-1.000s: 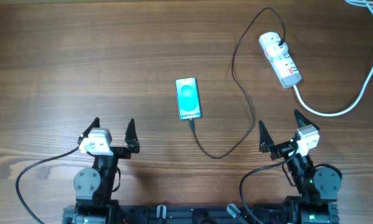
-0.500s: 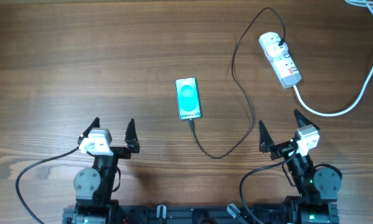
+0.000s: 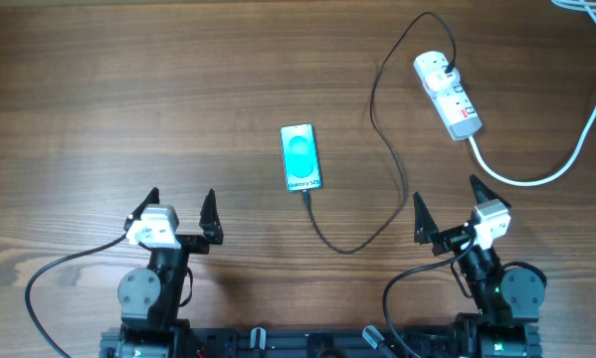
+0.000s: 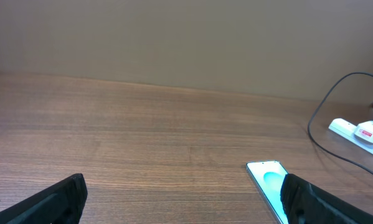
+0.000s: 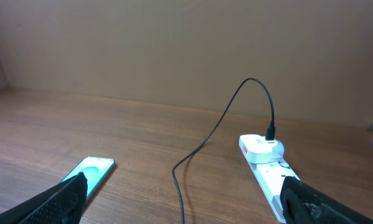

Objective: Plug charger to phone and switch on socket

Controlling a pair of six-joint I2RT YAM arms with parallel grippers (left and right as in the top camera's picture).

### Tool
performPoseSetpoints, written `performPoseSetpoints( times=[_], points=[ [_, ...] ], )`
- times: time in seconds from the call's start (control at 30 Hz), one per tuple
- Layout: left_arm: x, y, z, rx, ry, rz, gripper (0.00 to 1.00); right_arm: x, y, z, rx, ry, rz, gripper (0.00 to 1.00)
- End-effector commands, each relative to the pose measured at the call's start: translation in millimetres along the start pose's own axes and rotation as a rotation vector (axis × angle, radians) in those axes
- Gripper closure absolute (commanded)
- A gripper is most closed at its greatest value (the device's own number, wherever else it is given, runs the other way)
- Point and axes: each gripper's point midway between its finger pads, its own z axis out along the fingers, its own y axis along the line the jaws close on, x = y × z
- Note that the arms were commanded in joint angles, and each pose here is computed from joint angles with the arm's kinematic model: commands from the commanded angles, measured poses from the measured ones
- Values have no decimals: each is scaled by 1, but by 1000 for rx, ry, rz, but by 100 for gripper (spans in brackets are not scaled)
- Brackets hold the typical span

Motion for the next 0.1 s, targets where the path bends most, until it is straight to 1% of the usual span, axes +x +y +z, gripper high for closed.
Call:
performPoseSetpoints(
  times=[0.0,0.07],
  points=[
    [1,2,0,-10,-3,16,0,0,4,0,-18,-4,9,0],
    [1,2,0,-10,-3,16,0,0,4,0,-18,-4,10,0]
  ],
)
